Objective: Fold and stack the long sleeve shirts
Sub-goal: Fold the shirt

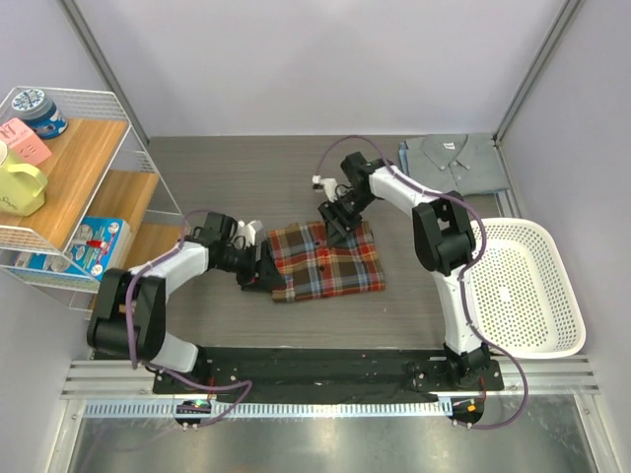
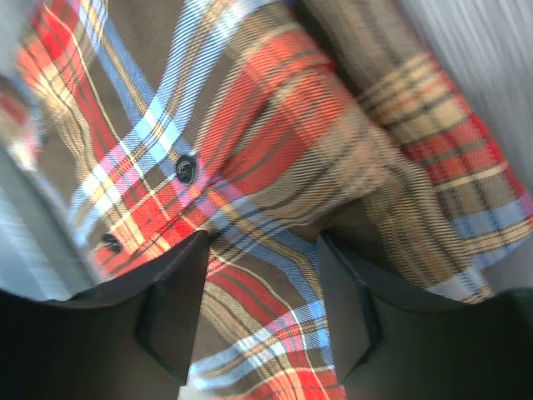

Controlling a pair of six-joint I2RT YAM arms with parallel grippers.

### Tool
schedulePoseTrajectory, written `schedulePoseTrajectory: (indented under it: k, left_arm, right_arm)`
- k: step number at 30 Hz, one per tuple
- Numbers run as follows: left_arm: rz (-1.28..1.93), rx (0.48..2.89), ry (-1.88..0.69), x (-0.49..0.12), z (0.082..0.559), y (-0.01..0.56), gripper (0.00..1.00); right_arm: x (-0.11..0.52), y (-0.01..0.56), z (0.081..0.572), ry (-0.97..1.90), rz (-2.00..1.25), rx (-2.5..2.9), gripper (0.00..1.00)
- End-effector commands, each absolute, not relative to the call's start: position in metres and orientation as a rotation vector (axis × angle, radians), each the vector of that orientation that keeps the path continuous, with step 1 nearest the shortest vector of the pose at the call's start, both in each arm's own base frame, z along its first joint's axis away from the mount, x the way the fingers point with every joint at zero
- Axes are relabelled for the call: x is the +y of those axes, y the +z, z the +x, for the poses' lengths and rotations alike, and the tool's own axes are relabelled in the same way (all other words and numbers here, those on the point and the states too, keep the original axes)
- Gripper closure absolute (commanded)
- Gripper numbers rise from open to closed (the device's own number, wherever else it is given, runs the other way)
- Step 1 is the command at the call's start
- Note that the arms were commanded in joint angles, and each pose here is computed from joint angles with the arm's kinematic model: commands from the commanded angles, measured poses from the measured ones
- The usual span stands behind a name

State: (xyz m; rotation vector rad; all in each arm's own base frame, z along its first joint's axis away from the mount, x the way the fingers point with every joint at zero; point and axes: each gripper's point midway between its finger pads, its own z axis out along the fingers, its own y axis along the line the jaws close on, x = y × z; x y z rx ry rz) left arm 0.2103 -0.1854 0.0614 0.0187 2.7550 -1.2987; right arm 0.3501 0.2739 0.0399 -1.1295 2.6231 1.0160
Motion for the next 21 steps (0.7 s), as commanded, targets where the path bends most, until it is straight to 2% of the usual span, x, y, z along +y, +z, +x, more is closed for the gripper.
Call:
schedulePoseTrajectory:
  k: [1,3,4,6,9,12,15,18,21]
  left_arm:
    - [0.1,2.517,-1.145,-0.165,0.248,0.119,0.32]
    - [-0.034,2.504,-1.108,-0.144,0.255,0.126,0.32]
    - [-0.082,2.519,-1.105,-0.138,0.255,0.126,0.31]
    - [-0.126,2.524,-1.091,-0.13,0.259,0.13,0.28]
    - [-0.098,2.481,-1.062,-0.129,0.269,0.134,0.26]
    - [-0.037,2.466,-1.022,-0.126,0.289,0.127,0.25]
    - [0.167,2.509,-1.032,-0.137,0.305,0.119,0.26]
    - [0.286,2.563,-1.069,-0.154,0.317,0.105,0.27]
    - [0.334,2.577,-1.136,-0.169,0.326,0.09,0.28]
  right_arm:
    - [0.293,0.016,0.376,0.626,-1.661,2.217,0.36]
    - [0.304,0.018,0.354,0.69,-1.851,2.006,0.32]
    - [0.309,0.04,0.352,0.668,-1.908,1.847,0.31]
    - [0.301,0.031,0.32,0.659,-2.141,1.572,0.29]
    - [0.293,0.042,0.311,0.563,-2.21,1.405,0.26]
    - [0.295,0.09,0.338,0.553,-2.004,1.521,0.25]
    - [0.298,0.138,0.337,0.652,-1.775,1.677,0.23]
    - [0.292,0.152,0.307,0.784,-1.641,1.849,0.23]
    - [0.284,0.136,0.274,0.875,-1.594,2.009,0.24]
